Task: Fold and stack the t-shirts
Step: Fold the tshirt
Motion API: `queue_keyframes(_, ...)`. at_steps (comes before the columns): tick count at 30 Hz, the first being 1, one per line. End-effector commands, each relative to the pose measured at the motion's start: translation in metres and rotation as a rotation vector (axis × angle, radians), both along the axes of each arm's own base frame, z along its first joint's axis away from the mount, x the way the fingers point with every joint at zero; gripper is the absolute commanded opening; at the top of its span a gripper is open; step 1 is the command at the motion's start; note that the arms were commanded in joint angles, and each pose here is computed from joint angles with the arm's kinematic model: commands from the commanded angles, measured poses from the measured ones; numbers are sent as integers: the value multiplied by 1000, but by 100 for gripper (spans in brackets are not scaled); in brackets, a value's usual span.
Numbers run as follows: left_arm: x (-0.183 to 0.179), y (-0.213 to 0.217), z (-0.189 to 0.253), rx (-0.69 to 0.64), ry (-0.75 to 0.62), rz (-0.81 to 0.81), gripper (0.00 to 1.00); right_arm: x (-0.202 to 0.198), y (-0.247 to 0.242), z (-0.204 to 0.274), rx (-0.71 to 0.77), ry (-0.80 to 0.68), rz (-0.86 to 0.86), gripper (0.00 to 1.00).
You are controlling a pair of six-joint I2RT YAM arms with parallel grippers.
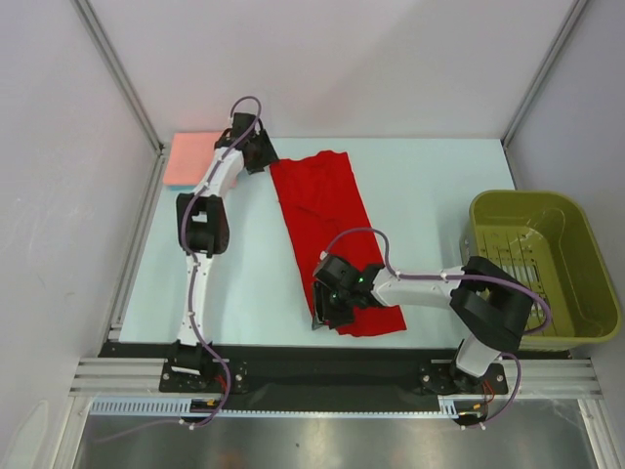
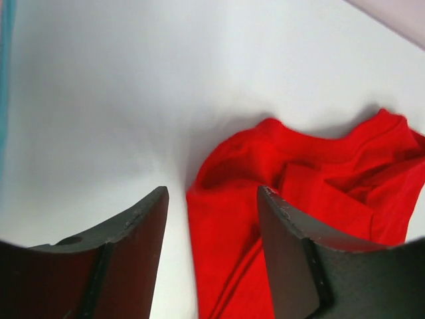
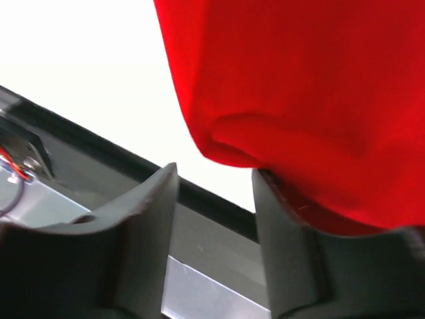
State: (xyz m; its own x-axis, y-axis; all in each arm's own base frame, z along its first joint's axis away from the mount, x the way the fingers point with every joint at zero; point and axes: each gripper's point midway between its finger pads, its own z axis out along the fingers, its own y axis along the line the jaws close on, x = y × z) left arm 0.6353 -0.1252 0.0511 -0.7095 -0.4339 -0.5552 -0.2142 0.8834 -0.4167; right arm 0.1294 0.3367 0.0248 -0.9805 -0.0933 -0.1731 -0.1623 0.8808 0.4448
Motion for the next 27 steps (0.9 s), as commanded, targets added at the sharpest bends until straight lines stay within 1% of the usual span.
queue_keyframes(1,-7,9,102,74,-148,-68,62,-2,-21,12,-53,-17,66,56)
queue_keyframes(2,-16,10,108,99,-135,-77,62,-2,-27,17,-59,-16,62,59)
queue_keyframes(3,-31,14,128,131,-145,-87,63,0,-31,22,-53,-22,64,61)
queue_keyframes(4,-39,17,133,160,-140,-85,63,7,-36,36,-23,-40,43,63)
queue_keyframes(5,-58,16,125,181,-92,-102,64,6,-48,37,-45,-31,28,64)
queue_keyframes(6,-70,22,151,228,-128,-100,66,9,-56,42,-47,-41,17,69)
queue_keyframes(7,-83,21,158,260,-127,-109,67,18,-69,52,-40,-53,-25,70)
queue_keyframes(8,-102,20,141,280,-73,-135,70,21,-79,54,-39,-56,-44,70)
queue_keyframes(9,-119,18,167,281,-116,-155,71,25,-86,57,-34,-60,-60,72)
queue_keyframes(10,-131,7,167,267,-118,-191,72,35,-98,65,-15,-73,-97,73)
queue_keyframes(11,-155,-5,141,235,-56,-264,73,38,-106,65,-11,-67,-110,73)
queue_keyframes(13,-191,-26,146,207,-53,-346,74,45,-119,68,-10,-79,-124,74)
queue_keyframes(14,-222,-39,118,155,29,-414,74,55,-130,71,-8,-94,-161,74)
queue_keyframes(15,-241,-48,106,121,64,-430,74,57,-136,70,-15,-97,-170,75)
queue_keyframes(16,-260,-66,115,83,28,-475,75,60,-139,70,-14,-104,-167,75)
queue_keyframes(17,-295,-74,82,31,122,-501,75,68,-148,68,-19,-95,-207,75)
queue_keyframes(18,-311,-79,75,9,138,-513,75,70,-153,67,-25,-89,-223,74)
queue_keyframes(19,-324,-92,84,-20,90,-538,75,74,-157,67,-28,-90,-237,73)
queue_keyframes(20,-347,-90,59,-44,158,-521,74,79,-160,68,-26,-92,-252,71)
queue_keyframes(21,-356,-93,58,-66,154,-527,73,87,-169,68,-25,-95,-299,69)
queue_keyframes(23,-363,-95,58,-81,131,-523,73,102,-168,77,34,-117,-332,67)
queue_keyframes(24,-360,-95,60,-76,114,-522,74,114,-171,79,59,-133,-360,68)
queue_keyframes(25,-354,-94,63,-71,94,-521,74,132,-166,89,104,-195,-364,68)
queue_keyframes(26,-341,-96,71,-54,64,-529,75,145,-166,91,108,-229,-376,70)
queue_keyframes(27,-332,-92,73,-25,51,-513,75,159,-168,82,90,-231,-388,71)
